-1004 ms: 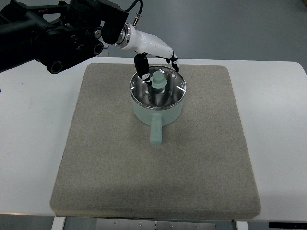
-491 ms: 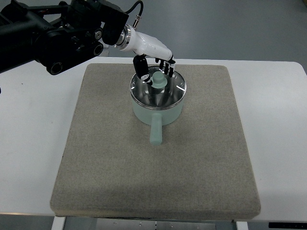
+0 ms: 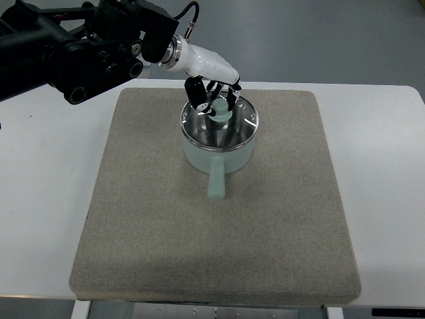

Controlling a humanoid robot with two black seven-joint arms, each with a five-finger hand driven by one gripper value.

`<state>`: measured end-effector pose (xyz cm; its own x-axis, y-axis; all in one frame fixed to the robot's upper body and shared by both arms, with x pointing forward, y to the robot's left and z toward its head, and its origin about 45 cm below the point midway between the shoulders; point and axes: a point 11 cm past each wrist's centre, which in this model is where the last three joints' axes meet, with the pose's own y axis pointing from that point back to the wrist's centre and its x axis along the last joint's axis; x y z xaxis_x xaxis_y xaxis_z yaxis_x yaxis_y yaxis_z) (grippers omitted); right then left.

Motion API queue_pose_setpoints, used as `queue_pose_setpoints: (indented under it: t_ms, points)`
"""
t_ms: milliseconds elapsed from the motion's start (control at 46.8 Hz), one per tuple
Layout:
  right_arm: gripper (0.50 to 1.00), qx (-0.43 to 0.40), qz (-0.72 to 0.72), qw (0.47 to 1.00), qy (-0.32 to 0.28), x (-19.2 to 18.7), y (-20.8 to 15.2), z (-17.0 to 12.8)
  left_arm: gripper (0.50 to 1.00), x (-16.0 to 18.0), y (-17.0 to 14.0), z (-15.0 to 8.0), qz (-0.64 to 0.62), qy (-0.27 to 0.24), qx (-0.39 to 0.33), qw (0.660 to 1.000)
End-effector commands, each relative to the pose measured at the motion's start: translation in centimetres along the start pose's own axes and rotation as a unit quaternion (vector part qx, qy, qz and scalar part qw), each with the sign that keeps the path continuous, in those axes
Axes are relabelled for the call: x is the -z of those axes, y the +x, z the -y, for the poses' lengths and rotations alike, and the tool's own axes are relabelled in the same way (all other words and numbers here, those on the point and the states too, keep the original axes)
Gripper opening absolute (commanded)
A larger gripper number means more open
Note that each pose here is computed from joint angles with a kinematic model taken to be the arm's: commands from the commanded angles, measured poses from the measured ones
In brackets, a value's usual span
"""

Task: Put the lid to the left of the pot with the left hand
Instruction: 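Close the left hand fingers around the mint-green lid knob, then lift the glass lid up off the saucepan with the left hand, then carry the lid beside the saucepan and lower it onto the mat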

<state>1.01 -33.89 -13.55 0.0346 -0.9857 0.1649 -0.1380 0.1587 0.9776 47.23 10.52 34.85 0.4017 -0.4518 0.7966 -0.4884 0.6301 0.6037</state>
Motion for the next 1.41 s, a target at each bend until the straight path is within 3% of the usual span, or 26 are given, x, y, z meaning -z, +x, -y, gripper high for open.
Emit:
queue_pose_setpoints:
  t_ms: [0, 769, 961, 1175, 1388]
  points:
    - [0.921, 0.0, 0.0, 1.0, 0.0, 0.0, 0.0, 0.0, 0.5, 0.1, 0.1, -0.1, 0.001, 0.001, -0.002, 1.0]
    - [0.921, 0.0, 0.0, 1.0, 0.0, 0.0, 0.0, 0.0, 0.5, 2.1, 1.7, -2.6, -0.003, 0.025, -0.03, 0.999]
    - [0.921, 0.0, 0.0, 1.0, 0.0, 0.0, 0.0, 0.0, 0.5, 3.9, 2.4, -4.8, -0.005, 0.05, -0.043, 0.998]
    - [0.921, 0.0, 0.0, 1.0, 0.0, 0.0, 0.0, 0.0, 0.5, 6.6, 2.9, -8.8, -0.01, 0.082, -0.078, 0.994]
    - [0.921, 0.0, 0.0, 1.0, 0.0, 0.0, 0.0, 0.0, 0.5, 10.4, 0.3, -12.5, -0.005, 0.137, -0.088, 0.987]
